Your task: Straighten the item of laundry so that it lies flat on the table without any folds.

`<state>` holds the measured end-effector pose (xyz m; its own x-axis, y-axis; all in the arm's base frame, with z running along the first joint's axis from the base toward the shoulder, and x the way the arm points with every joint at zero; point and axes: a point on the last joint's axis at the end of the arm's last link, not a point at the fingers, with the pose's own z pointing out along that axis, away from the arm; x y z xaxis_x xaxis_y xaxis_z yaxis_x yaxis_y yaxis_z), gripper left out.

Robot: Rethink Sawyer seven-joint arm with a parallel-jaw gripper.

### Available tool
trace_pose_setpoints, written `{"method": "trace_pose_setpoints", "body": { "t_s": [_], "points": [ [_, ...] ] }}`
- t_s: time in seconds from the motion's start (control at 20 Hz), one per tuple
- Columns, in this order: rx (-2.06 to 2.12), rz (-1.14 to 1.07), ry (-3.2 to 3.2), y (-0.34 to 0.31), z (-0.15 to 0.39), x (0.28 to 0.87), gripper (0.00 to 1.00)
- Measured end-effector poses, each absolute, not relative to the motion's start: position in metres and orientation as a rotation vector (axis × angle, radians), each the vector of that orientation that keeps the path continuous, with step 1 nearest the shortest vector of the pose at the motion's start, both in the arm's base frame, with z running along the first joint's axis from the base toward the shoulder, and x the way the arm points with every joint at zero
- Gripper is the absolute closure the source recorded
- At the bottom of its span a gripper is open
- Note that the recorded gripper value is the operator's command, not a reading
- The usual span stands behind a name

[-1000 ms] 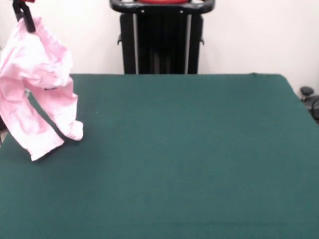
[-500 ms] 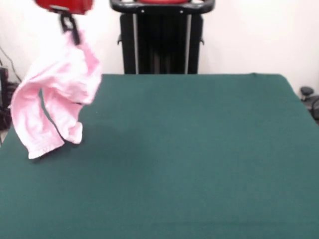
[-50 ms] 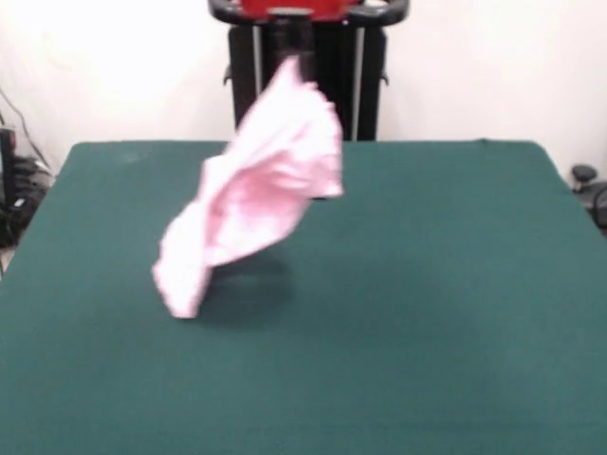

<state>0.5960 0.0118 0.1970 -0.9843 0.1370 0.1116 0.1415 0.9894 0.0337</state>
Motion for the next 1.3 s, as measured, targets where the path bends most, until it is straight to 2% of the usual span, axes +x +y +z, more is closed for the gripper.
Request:
{"method": "trace_pose_setpoints", "body": {
  "t_s": [0.35,0.65,0.9,1.3],
  "points": [
    [-0.226,-0.194,-3.012,0.117,0.211,0.593,1.0],
    [-0.371,-0.332,-2.975,0.171,0.216,0.586,1.0],
    [-0.616,-0.601,-2.888,0.219,0.216,0.593,1.0],
    [-0.932,-0.821,-2.643,0.229,0.214,0.583,1.0]
  ]
}}
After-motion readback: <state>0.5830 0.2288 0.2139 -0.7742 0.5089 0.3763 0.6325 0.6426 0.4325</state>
